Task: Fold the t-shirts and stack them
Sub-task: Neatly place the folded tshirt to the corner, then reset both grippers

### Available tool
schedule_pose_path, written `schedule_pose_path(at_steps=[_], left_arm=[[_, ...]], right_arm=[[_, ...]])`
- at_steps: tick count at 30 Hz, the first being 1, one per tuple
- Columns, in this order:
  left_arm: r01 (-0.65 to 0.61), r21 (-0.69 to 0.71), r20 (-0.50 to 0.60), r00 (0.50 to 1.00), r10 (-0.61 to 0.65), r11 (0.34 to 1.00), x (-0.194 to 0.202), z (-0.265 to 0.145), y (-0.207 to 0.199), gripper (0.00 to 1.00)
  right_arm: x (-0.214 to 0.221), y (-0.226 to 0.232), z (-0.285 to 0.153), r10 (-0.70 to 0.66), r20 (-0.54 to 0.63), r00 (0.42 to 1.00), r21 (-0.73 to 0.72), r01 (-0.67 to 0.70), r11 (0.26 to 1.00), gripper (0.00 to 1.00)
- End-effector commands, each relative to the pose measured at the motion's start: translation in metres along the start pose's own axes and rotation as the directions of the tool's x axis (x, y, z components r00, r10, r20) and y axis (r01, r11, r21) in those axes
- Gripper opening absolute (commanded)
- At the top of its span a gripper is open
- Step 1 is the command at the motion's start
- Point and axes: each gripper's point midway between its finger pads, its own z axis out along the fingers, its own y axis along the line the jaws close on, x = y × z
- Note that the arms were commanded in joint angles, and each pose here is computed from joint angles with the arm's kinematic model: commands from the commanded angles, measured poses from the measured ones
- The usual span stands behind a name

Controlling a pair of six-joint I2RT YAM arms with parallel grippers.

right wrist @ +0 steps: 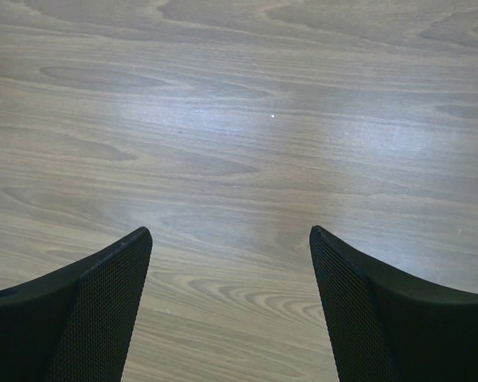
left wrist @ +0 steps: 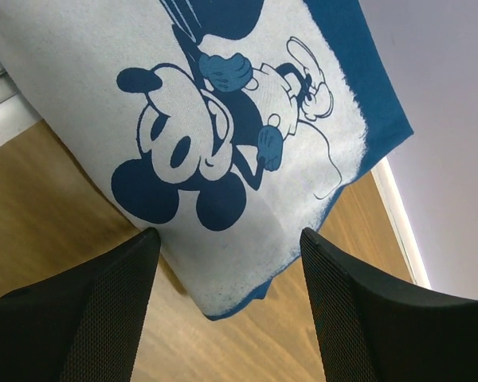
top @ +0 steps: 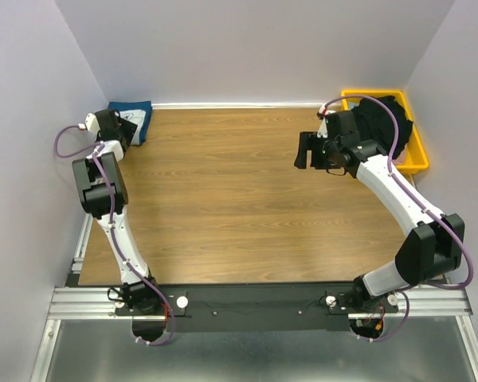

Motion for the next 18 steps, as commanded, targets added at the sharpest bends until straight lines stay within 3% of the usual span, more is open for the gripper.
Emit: schedule_pose_path(at_steps=[1,11,12,13,16,18], left_arm=[[-0.008,-0.013,-0.031,1.000,0.007,1.000,0.005,0.010,0.006,0.78],[-0.087,0.030,-0.013,0.996,0.087,0.996,-0.006,-0.046,-0.014,0.84],[-0.104,0.062,0.005,0.995,0.104,0.993,-0.011,-0.064,-0.029,0.84],[-0.201,0.105,0.002,0.979,0.202,0.974,0.005,-0.103,-0.043,0.85],[-0.309,0.165,0.053,0.951,0.304,0.937,0.009,-0.144,-0.076,0.86],[-0.425,0.186,0.075,0.905,0.419,0.886,0.033,-0.187,-0.090,0.87]], right_arm=[[-0.013,-0.004,0.001,0.024,0.042,0.999,0.030,-0.026,0.999,0.86],[-0.028,-0.012,-0.025,0.027,0.131,0.991,0.081,-0.038,0.996,0.87],[-0.027,-0.015,-0.029,0.030,0.141,0.990,0.092,-0.043,0.995,0.87],[-0.032,-0.030,-0.050,0.037,0.211,0.977,0.172,-0.075,0.982,0.88],[-0.032,-0.040,-0.072,0.045,0.271,0.962,0.212,-0.105,0.972,0.92],[-0.032,-0.049,-0.097,0.049,0.341,0.939,0.242,-0.138,0.960,0.96]])
